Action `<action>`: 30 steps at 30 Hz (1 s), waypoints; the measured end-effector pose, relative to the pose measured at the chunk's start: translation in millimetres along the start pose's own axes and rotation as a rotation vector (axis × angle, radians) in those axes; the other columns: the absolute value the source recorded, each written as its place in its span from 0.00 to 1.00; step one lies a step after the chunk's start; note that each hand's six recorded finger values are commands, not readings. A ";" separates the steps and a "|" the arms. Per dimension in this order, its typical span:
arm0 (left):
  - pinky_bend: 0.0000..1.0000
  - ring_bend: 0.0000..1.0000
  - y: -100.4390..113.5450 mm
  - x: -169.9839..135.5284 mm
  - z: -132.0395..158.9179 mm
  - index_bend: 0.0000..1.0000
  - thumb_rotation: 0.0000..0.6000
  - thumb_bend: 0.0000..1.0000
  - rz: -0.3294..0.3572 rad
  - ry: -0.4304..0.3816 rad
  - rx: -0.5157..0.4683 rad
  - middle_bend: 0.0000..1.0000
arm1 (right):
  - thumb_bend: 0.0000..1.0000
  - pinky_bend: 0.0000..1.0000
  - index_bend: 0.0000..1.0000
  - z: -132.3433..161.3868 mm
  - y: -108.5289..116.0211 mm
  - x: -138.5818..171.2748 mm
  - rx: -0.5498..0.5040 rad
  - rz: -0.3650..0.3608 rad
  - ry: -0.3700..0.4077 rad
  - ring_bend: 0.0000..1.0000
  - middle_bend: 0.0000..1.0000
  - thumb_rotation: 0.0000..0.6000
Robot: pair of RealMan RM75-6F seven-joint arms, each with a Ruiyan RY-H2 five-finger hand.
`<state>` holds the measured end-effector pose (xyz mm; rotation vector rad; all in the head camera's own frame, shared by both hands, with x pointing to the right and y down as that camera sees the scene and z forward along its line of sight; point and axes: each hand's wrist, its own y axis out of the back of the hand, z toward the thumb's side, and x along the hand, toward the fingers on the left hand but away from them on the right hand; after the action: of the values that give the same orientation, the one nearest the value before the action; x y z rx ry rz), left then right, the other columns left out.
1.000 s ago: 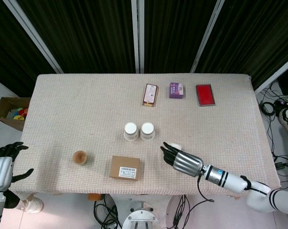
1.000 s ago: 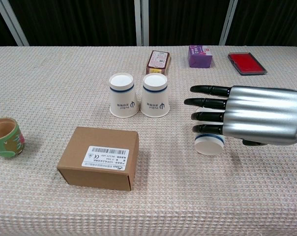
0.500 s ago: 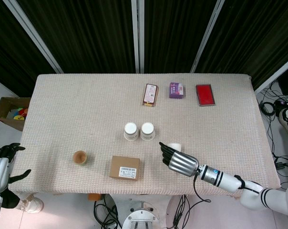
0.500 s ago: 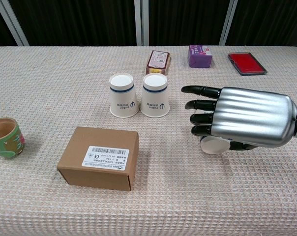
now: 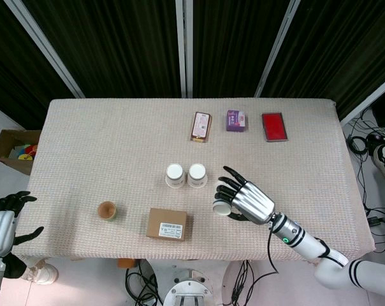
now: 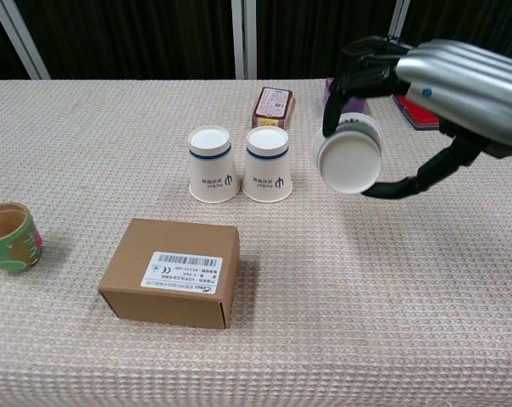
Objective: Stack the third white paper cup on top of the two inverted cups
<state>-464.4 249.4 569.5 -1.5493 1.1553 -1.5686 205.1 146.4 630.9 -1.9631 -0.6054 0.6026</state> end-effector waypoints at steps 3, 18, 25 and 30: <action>0.23 0.21 0.2 0.2 1.8 0.32 1.00 0.05 0.001 -0.005 -0.003 0.23 | 0.18 0.10 0.56 -7.6 12.3 -11.6 -0.233 -0.058 -0.083 0.19 0.43 1.00; 0.23 0.21 -6.0 2.6 2.8 0.32 1.00 0.05 -0.022 -0.016 -0.019 0.23 | 0.21 0.06 0.55 -31.2 8.2 -92.5 -0.930 -0.050 -0.445 0.19 0.40 1.00; 0.23 0.21 -9.0 5.3 -5.1 0.32 1.00 0.05 -0.029 0.003 -0.003 0.23 | 0.21 0.04 0.54 -21.1 6.0 -123.9 -0.959 0.016 -0.500 0.18 0.38 1.00; 0.23 0.21 -11.0 6.5 -6.3 0.32 1.00 0.05 -0.031 0.004 -0.016 0.23 | 0.21 0.03 0.52 -11.3 2.9 -141.3 -0.872 0.078 -0.525 0.17 0.36 1.00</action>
<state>-469.7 249.0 582.6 -1.5824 1.1539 -1.5871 106.1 48.0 655.6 -2.6492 -1.2791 1.0352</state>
